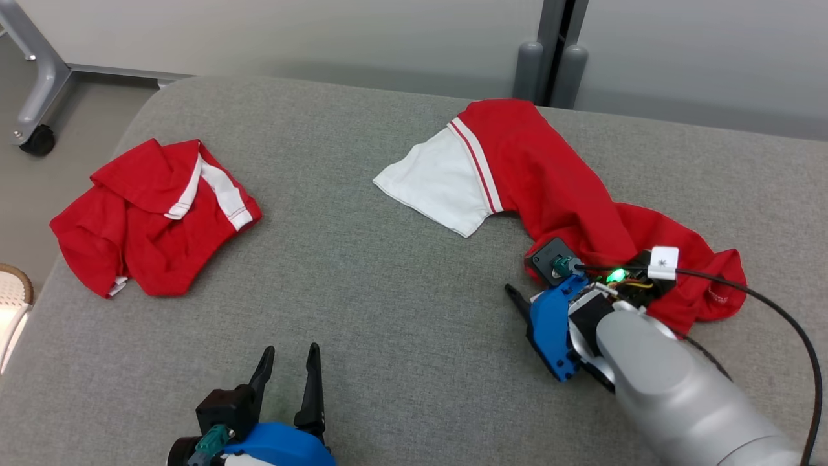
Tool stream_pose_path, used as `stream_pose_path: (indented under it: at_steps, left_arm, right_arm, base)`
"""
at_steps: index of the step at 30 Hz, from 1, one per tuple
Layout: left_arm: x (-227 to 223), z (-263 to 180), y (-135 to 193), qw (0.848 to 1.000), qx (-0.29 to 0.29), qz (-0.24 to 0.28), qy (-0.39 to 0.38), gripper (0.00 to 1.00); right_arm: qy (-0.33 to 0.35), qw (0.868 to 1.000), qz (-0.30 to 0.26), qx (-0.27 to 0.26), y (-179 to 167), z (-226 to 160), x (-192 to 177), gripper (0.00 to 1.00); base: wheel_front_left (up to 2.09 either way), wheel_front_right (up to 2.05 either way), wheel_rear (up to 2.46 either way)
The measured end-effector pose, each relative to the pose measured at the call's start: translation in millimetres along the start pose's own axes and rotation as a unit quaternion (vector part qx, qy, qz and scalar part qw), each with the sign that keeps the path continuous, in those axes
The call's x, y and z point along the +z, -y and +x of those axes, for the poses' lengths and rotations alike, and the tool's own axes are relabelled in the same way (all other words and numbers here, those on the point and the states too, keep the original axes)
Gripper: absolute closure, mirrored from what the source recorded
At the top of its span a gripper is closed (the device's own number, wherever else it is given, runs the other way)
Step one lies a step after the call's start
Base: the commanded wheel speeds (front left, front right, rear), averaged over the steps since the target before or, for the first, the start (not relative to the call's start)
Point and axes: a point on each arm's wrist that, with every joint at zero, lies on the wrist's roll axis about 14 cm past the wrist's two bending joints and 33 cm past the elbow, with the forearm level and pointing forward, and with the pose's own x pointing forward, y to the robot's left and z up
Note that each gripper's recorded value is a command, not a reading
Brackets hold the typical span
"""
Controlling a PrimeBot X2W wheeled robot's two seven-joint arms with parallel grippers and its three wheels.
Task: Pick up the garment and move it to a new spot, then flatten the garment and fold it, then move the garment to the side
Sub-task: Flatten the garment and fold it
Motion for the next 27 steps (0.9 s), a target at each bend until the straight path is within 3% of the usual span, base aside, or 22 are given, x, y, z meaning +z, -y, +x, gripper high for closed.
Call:
stream_pose_path:
  at_steps: [6,7,8,9,17,22,27]
  left_arm:
    - [5,7,8,1.000,-0.014,0.002,0.005,0.00]
    - [5,7,9,1.000,-0.015,0.002,0.005,0.00]
    - [5,8,9,1.000,-0.016,0.002,0.005,0.00]
    - [5,8,10,1.000,-0.017,0.003,0.005,0.00]
    - [-3,9,19,0.999,-0.035,0.008,-0.006,0.00]
    - [-5,14,38,0.997,-0.068,0.019,-0.011,0.00]
    - [-1,21,62,0.994,-0.108,0.030,-0.006,0.00]
  right_arm:
    - [-0.009,1.000,-0.012,-0.020,23,-4,-6,0.00]
    - [-0.009,1.000,-0.012,-0.021,24,-4,-7,0.25]
    - [-0.010,1.000,-0.013,-0.022,24,-5,-8,0.69]
    - [-0.007,1.000,-0.010,-0.023,25,-5,-7,1.00]
    - [0.120,0.988,0.057,-0.079,59,-30,28,1.00]
    - [0.181,0.965,0.126,-0.143,97,-68,31,1.00]
    - [0.228,0.931,0.175,-0.224,134,-128,9,1.00]
  base:
    - [0.00,0.00,0.00]
    - [0.00,0.00,0.00]
    - [0.00,0.00,0.00]
    - [0.00,0.00,0.00]
    - [0.00,0.00,0.00]
    - [0.00,0.00,0.00]
    - [0.00,0.00,0.00]
